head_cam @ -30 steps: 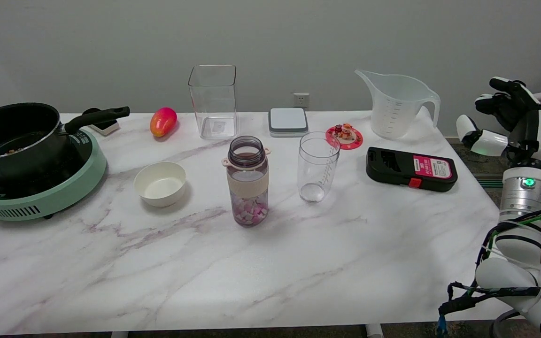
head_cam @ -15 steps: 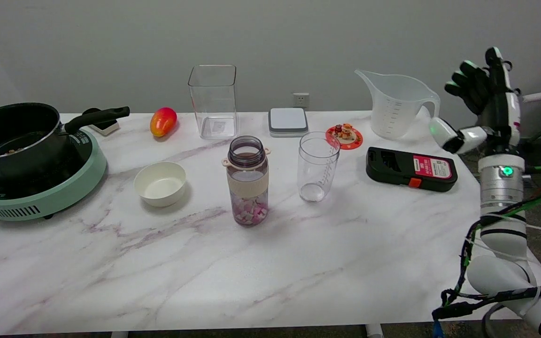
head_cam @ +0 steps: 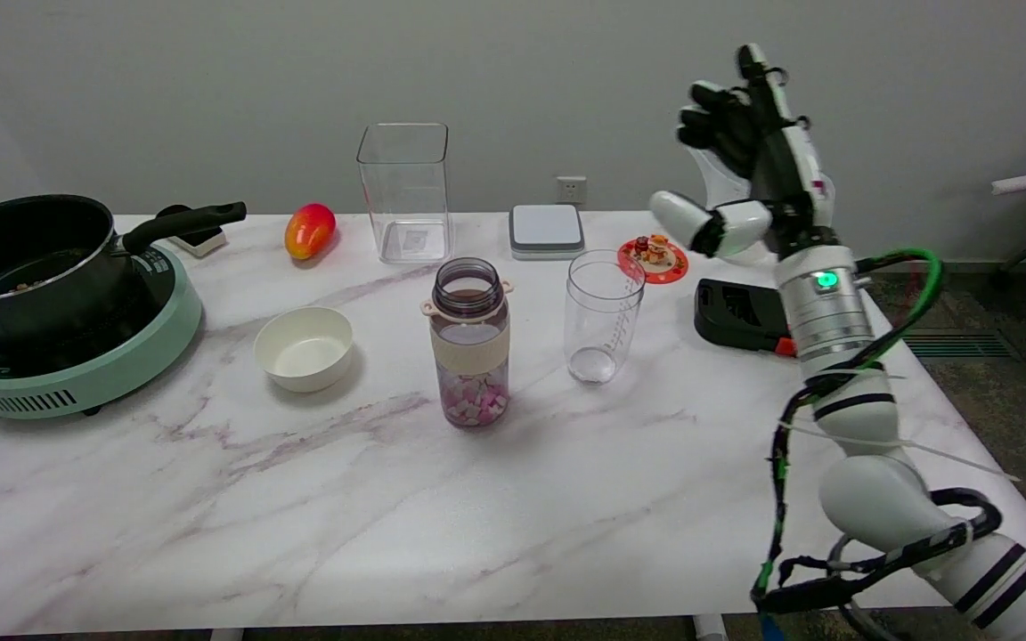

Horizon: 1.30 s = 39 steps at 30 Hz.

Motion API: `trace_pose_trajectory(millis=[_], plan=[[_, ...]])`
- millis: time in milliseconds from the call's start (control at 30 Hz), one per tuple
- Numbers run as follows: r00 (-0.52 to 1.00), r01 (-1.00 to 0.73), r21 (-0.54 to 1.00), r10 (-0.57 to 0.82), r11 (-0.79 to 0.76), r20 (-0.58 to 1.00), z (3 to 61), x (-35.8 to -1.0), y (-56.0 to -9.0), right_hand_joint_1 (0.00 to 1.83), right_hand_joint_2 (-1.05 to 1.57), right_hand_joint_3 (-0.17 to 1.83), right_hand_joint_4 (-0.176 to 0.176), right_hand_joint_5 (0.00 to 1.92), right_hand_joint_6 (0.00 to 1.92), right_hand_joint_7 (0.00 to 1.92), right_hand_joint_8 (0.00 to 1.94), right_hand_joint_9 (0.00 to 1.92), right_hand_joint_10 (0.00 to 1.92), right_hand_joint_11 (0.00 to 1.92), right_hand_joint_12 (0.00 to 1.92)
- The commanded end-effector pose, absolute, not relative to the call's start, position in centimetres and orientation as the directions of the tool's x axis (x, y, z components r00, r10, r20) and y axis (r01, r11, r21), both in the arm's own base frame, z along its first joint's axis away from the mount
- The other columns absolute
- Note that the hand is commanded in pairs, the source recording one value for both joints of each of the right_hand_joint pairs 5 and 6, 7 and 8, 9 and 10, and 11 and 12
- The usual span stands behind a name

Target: Pick up the bottle.

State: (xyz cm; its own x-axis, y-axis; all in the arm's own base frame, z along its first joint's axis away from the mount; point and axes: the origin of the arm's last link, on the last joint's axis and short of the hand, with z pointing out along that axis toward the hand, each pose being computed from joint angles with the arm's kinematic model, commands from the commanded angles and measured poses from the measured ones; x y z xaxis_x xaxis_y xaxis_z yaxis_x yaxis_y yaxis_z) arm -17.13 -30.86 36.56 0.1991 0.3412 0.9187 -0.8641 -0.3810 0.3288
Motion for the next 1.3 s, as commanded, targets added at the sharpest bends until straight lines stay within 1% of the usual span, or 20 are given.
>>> trace_pose_trajectory(millis=[33,133,233,267,367,400,500,567,833,900,967,1067,1300], plan=[[0.296,-0.851,0.308,0.096,-0.425,0.950,23.1,-15.6,-33.2,1.22,-0.15,1.21,0.000,0.03,0.03,0.41,0.41,0.52,0.52,0.58,0.58],[0.351,-0.828,0.346,0.071,-0.442,0.933,21.5,-14.8,-33.4,1.22,-0.14,1.21,0.000,0.02,0.02,0.41,0.41,0.53,0.53,0.58,0.58],[0.410,-0.797,0.408,0.098,-0.446,0.907,20.2,-14.5,-33.0,1.22,-0.10,1.22,0.000,0.02,0.02,0.42,0.42,0.54,0.54,0.55,0.55],[0.438,-0.782,0.439,0.111,-0.441,0.892,19.7,-14.6,-32.7,1.22,-0.09,1.23,0.000,0.02,0.02,0.42,0.42,0.53,0.53,0.54,0.54],[0.515,-0.741,0.527,0.152,-0.417,0.844,18.1,-15.3,-32.0,1.22,-0.07,1.37,0.000,0.01,0.01,0.42,0.42,0.53,0.53,0.53,0.53],[0.531,-0.731,0.543,0.156,-0.413,0.833,17.8,-15.5,-32.0,1.22,-0.07,1.38,0.000,0.01,0.01,0.42,0.42,0.52,0.52,0.53,0.53],[0.545,-0.726,0.553,0.149,-0.408,0.825,17.2,-16.1,-31.9,1.20,-0.13,1.45,0.000,0.02,0.02,0.41,0.41,0.50,0.50,0.52,0.52],[0.558,-0.726,0.565,0.145,-0.393,0.817,17.4,-16.8,-32.2,1.20,-0.14,1.45,0.000,0.02,0.02,0.41,0.41,0.50,0.50,0.51,0.51],[0.560,-0.732,0.565,0.136,-0.381,0.817,17.6,-17.4,-32.7,1.19,-0.22,1.43,0.000,0.02,0.02,0.40,0.40,0.47,0.47,0.49,0.49],[0.531,-0.750,0.537,0.132,-0.385,0.837,17.9,-17.1,-32.9,1.20,-0.26,1.42,0.000,0.02,0.02,0.40,0.40,0.46,0.46,0.49,0.49],[0.466,-0.790,0.476,0.125,-0.386,0.876,18.9,-16.8,-33.3,1.22,-0.30,1.41,0.000,0.02,0.02,0.39,0.39,0.46,0.46,0.48,0.48],[0.391,-0.830,0.395,0.096,-0.394,0.916,20.0,-16.6,-33.9,1.22,-0.34,1.44,0.000,0.03,0.03,0.38,0.38,0.45,0.45,0.48,0.48],[0.414,-0.829,0.410,0.077,-0.380,0.907,20.0,-17.5,-34.4,1.22,-0.33,1.42,0.000,0.04,0.04,0.39,0.39,0.46,0.46,0.49,0.49]])
